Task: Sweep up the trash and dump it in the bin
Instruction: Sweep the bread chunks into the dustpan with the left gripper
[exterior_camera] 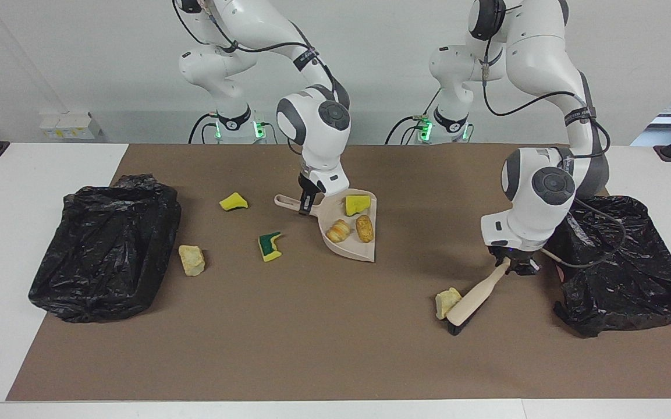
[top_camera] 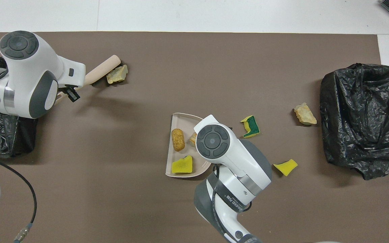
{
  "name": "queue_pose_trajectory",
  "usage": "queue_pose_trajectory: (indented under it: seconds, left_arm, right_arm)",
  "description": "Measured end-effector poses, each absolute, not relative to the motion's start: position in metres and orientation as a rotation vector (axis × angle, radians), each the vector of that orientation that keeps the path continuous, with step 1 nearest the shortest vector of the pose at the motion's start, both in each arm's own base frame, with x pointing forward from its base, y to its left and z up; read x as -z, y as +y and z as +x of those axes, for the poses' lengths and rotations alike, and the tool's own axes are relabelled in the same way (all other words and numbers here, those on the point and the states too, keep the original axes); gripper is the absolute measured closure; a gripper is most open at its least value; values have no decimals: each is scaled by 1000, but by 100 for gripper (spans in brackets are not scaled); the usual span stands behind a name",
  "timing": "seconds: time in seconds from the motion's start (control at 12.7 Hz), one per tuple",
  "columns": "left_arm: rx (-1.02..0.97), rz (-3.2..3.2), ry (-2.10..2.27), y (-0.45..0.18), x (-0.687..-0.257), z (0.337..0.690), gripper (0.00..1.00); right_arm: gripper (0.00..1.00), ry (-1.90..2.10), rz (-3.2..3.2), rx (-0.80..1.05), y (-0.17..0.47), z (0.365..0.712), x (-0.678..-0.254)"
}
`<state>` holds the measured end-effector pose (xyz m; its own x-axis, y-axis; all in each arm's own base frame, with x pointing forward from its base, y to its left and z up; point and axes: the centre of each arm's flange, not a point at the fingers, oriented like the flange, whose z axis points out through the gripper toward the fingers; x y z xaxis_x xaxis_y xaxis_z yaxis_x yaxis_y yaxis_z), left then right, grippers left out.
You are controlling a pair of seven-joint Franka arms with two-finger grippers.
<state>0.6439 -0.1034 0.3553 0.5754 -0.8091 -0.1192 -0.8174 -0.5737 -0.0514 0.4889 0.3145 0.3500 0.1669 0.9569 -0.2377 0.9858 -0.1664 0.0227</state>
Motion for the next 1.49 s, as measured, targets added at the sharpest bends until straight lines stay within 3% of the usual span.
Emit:
queue_pose_trajectory:
  seconds: [0.71,1.18,1.49]
  left_arm:
    - [-436,-2705,1322,-220,-348,508,74]
    - [-484,-2943,1011,-307,-357,452,74]
    - [-591,-3060,759,-307,-389,435,74]
  right_arm:
    - [69,1901,2269,253,312,489,-347]
    - [69,1910,2266,252,306,489,-341]
    - [69,1923,2260,243,303,491,-340]
